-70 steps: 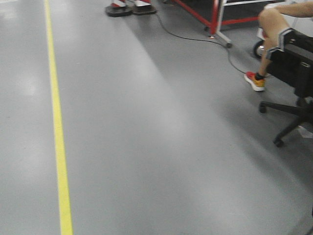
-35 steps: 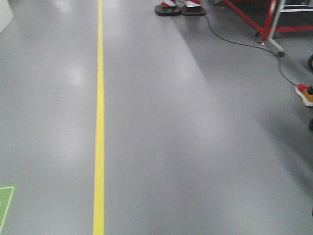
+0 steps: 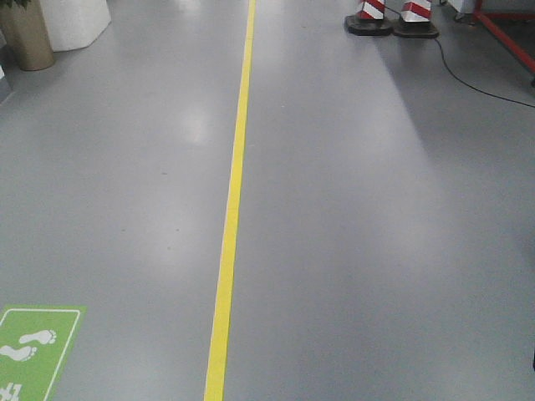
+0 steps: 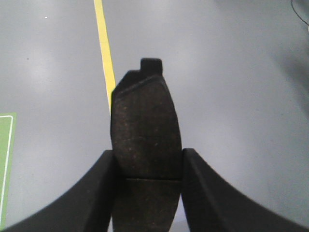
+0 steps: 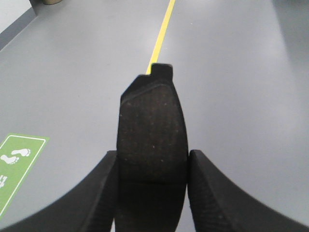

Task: Move and align brake pads A on conveyor
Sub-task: 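Drive along the yellow floor line toward the striped cones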

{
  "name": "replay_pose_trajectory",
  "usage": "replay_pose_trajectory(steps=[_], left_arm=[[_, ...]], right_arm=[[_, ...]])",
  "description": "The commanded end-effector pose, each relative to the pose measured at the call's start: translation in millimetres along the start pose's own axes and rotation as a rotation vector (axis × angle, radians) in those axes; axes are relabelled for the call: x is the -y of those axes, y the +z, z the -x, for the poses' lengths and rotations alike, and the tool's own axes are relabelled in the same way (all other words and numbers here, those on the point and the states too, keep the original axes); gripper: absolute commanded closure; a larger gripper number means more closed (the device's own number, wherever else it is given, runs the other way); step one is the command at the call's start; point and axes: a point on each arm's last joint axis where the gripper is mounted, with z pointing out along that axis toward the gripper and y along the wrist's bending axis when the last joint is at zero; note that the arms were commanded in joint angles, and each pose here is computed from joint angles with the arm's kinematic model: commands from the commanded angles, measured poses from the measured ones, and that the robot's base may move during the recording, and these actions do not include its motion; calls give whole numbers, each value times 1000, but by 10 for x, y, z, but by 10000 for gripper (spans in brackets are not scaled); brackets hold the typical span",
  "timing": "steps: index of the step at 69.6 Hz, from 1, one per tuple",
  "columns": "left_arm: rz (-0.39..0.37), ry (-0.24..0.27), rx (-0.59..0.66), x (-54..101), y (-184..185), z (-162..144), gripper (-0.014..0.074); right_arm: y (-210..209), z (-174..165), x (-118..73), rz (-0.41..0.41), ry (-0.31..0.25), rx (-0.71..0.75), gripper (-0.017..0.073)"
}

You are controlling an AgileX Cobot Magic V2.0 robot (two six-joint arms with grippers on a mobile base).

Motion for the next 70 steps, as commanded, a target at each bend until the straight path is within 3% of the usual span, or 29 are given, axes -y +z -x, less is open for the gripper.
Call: replay_pose_trajectory(steps=[1, 70], left_arm=[[-27, -9, 103, 36, -49, 140, 600], [-27, -9, 102, 36, -49, 139, 600]], right_arm=[[-44, 167, -11, 4, -10, 115, 545], [-44, 167, -11, 4, -10, 115, 545]])
